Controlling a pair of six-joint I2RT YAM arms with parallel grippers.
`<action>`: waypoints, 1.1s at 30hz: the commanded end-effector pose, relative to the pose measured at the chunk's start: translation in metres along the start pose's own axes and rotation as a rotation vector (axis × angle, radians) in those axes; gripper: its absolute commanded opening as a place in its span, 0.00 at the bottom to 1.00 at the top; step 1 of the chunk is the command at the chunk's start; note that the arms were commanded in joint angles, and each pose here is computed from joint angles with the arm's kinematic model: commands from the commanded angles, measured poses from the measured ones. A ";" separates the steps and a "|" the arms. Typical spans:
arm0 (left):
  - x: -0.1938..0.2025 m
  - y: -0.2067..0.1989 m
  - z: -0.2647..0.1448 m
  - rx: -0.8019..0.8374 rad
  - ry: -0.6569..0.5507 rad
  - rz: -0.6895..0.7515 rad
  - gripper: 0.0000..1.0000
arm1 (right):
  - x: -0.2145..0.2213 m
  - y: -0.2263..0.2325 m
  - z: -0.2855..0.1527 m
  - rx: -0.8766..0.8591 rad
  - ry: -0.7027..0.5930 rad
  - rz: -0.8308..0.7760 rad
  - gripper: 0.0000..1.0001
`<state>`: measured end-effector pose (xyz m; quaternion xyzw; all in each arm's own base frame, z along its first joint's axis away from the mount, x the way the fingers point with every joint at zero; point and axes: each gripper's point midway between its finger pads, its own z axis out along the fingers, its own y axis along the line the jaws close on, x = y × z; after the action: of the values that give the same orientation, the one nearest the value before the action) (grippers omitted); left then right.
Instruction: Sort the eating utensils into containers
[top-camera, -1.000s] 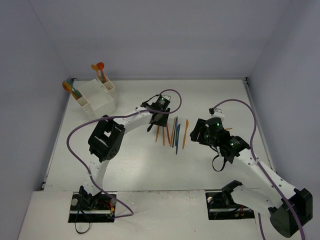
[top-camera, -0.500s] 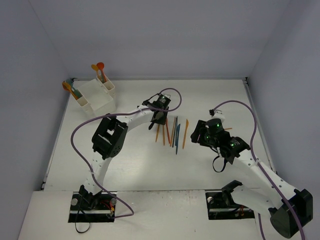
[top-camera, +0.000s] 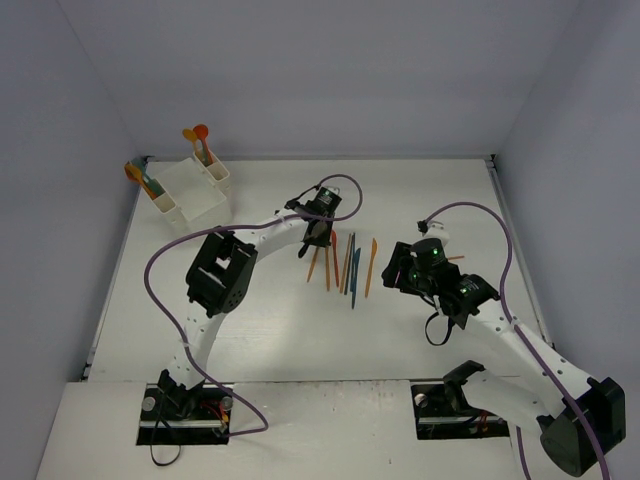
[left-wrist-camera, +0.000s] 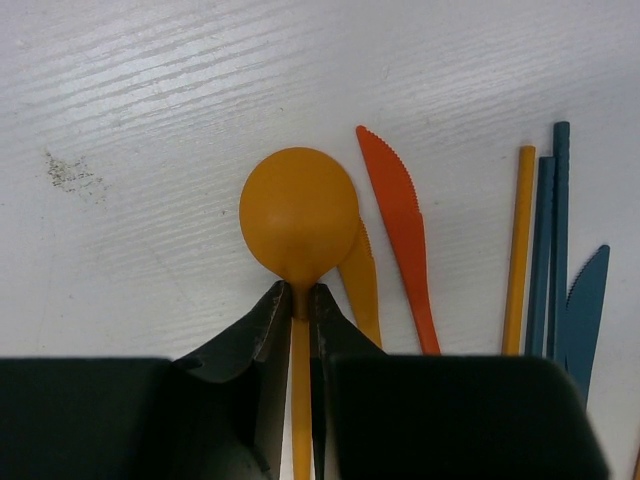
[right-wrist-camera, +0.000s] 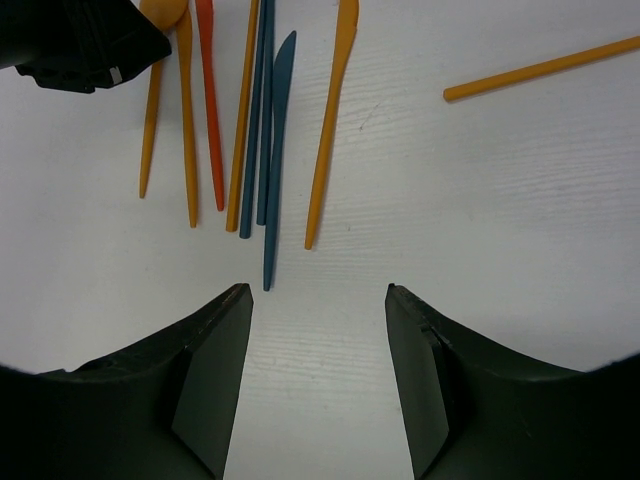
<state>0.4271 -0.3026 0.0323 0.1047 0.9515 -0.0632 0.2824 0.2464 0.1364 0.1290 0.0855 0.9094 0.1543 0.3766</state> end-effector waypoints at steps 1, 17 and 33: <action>-0.055 0.013 -0.053 0.006 -0.145 -0.043 0.00 | -0.014 0.003 -0.002 0.003 -0.045 -0.023 0.53; -0.257 0.170 -0.266 0.102 -0.952 -0.267 0.00 | -0.080 0.051 -0.013 -0.094 -0.122 -0.182 0.53; -0.334 0.315 -0.276 -0.003 -1.324 -0.157 0.00 | -0.095 0.069 0.011 -0.118 -0.083 -0.366 0.52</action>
<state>0.6277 -0.0119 0.3509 -0.0764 0.6791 -0.1309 0.7182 0.3075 0.1704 0.1913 -0.0771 0.8971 0.1296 0.4152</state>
